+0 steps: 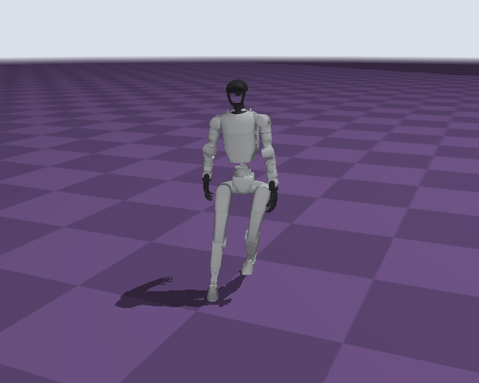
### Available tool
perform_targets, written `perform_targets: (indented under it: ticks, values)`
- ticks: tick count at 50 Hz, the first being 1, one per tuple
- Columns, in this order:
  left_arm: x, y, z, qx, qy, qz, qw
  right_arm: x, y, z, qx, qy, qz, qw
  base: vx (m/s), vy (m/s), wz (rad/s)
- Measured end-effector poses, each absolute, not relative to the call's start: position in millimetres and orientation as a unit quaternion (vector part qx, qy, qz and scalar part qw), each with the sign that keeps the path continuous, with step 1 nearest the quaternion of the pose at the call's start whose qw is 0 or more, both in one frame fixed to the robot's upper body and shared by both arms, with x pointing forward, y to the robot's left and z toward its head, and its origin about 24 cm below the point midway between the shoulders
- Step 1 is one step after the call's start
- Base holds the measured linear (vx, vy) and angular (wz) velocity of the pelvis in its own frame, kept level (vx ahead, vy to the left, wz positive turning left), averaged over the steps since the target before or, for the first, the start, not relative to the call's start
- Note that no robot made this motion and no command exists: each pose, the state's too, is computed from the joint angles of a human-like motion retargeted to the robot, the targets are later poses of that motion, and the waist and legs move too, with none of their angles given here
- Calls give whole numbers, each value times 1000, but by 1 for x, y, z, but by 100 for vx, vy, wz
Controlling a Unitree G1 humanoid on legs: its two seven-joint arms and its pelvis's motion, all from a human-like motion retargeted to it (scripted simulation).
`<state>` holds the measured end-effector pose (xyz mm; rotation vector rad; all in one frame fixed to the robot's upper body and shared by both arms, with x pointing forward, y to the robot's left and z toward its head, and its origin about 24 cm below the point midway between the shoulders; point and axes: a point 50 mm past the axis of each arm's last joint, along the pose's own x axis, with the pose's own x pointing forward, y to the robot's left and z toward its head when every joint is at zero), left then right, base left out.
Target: Walk run
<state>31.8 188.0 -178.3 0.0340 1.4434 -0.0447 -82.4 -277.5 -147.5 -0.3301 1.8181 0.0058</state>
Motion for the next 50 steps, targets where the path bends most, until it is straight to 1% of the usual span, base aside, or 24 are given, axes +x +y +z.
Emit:
perform_targets:
  ticks: [3,5,8,10,13,15,18,22,25,27,30,32,36,39,41,45,48,50]
  values:
    - [-17,195,-177,5,714,-11,701,-44,-283,-151,-156,770,24,619,58,-23,154]
    - [-46,197,-175,8,730,-27,682,-15,-286,-153,-191,749,48,632,58,-31,77]
    - [-71,204,-170,30,746,-44,664,35,-298,-150,-259,693,66,670,61,-4,118]
    - [-84,213,-167,49,756,-39,652,67,-305,-144,-296,652,58,696,47,-3,112]
    - [-100,221,-161,56,770,-8,636,106,-316,-131,-326,591,15,738,59,0,115]
    - [-111,222,-158,39,780,27,624,129,-318,-123,-332,550,-13,767,55,-1,125]
    - [-127,215,-154,-18,793,91,602,156,-314,-114,-316,501,-39,805,74,3,151]
    - [-149,183,-150,-115,798,147,572,169,-295,-116,-284,470,-37,835,86,7,30]
    - [-162,158,-146,-165,798,152,559,150,-277,-131,-279,494,-4,823,111,16,-21]
    - [-160,151,-147,-172,801,141,556,125,-269,-143,-285,529,15,799,111,31,93]
    - [-132,153,-158,-138,790,110,588,80,-264,-157,-282,593,32,753,93,17,212]
    - [-96,161,-169,-106,758,81,638,47,-255,-165,-269,638,65,718,87,11,189]
    - [0,175,-181,-31,651,2,758,-21,-234,-171,-233,711,116,653,84,-3,213]
    - [76,181,-171,25,544,-50,837,-66,-213,-169,-200,752,144,612,75,-12,254]
    - [121,187,-157,57,474,-73,876,-90,-199,-166,-173,775,167,585,69,-25,228]
    - [184,195,-127,98,367,-93,920,-123,-180,-159,-129,802,207,545,93,-40,168]
    - [199,200,-117,106,340,-89,930,-133,-180,-155,-120,815,219,523,99,-45,66]
    - [193,203,-120,103,350,-80,928,-135,-185,-154,-125,822,212,513,99,-43,25]
